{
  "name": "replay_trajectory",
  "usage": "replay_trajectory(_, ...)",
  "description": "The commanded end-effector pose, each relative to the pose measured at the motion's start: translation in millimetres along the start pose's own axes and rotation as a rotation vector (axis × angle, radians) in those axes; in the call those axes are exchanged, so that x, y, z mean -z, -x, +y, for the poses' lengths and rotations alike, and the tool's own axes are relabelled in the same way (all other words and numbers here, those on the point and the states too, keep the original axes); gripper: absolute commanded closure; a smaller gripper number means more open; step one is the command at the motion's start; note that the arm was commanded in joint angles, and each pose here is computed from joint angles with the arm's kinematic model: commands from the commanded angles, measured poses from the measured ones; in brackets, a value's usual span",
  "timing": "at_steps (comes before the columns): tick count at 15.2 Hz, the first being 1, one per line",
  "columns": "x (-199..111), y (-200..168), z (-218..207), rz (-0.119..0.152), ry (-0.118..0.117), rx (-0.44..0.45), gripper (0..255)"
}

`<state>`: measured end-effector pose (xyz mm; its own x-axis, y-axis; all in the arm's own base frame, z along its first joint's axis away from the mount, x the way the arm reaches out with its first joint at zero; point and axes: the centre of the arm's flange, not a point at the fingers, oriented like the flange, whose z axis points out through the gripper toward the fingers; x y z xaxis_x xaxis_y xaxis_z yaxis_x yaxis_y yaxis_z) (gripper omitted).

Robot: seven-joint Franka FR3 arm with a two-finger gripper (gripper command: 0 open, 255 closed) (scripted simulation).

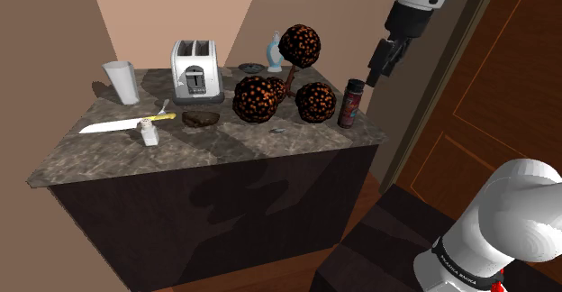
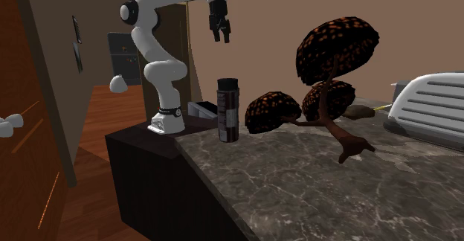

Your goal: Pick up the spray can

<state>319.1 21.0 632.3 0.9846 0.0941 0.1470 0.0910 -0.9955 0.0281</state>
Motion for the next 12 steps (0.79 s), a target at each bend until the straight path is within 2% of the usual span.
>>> replay_trajectory(1, 0, 0, 0, 0.000, 0.000, 0.000, 0)
replay_trajectory(12, -52, -90, 124, -0.089, -0.072, -0.112, 0)
